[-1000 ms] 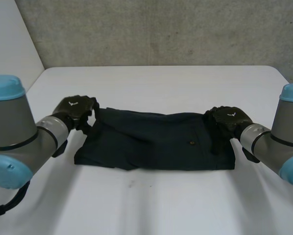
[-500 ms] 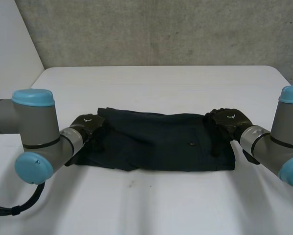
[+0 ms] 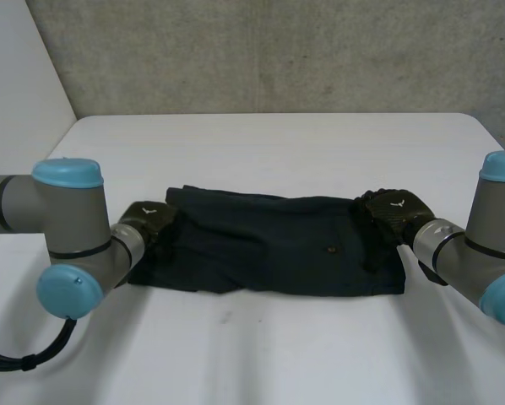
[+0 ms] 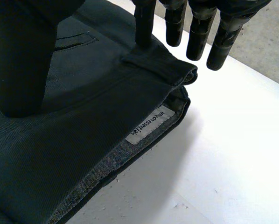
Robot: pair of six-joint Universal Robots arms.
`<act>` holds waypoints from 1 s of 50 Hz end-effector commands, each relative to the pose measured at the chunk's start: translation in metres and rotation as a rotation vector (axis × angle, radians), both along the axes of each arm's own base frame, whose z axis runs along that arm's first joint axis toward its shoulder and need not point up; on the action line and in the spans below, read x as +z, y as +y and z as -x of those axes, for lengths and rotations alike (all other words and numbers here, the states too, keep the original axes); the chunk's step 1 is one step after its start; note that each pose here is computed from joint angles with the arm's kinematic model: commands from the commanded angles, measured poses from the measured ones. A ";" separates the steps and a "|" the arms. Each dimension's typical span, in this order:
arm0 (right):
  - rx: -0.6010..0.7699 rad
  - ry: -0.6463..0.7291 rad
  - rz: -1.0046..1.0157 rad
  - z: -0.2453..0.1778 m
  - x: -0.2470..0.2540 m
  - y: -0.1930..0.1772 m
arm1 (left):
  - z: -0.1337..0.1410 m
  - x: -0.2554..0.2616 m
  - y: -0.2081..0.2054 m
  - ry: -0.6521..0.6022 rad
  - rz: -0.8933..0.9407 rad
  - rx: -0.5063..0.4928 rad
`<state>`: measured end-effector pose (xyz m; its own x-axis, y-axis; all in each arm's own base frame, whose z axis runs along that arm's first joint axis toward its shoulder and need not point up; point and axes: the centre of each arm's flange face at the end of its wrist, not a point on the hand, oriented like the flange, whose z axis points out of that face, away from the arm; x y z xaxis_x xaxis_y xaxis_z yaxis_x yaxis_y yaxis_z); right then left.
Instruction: Fold the shorts.
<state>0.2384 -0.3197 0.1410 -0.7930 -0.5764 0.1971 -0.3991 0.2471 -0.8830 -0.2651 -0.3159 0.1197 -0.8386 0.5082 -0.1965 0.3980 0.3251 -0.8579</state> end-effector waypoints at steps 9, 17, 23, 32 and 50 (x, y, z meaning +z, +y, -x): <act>-0.001 0.000 0.001 0.000 0.000 0.000 | -0.018 0.017 0.008 -0.096 0.053 0.144; -0.001 0.000 0.003 0.000 0.001 0.000 | -0.018 0.016 0.014 -0.111 0.047 0.153; -0.001 0.001 -0.002 0.000 0.000 0.002 | -0.024 0.019 0.018 -0.151 0.064 0.220; -0.002 -0.001 0.007 0.000 0.000 0.001 | -0.023 0.034 0.029 -0.146 0.094 0.221; -0.024 -0.052 0.164 0.007 0.070 0.007 | -0.014 0.073 0.055 -0.069 0.169 0.169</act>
<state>0.2350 -0.3191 0.1637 -0.8026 -0.5558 0.2165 -0.3811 0.1987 -0.9029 -0.2477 -0.2682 0.1648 -0.8805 0.3219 -0.3479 0.4460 0.3145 -0.8380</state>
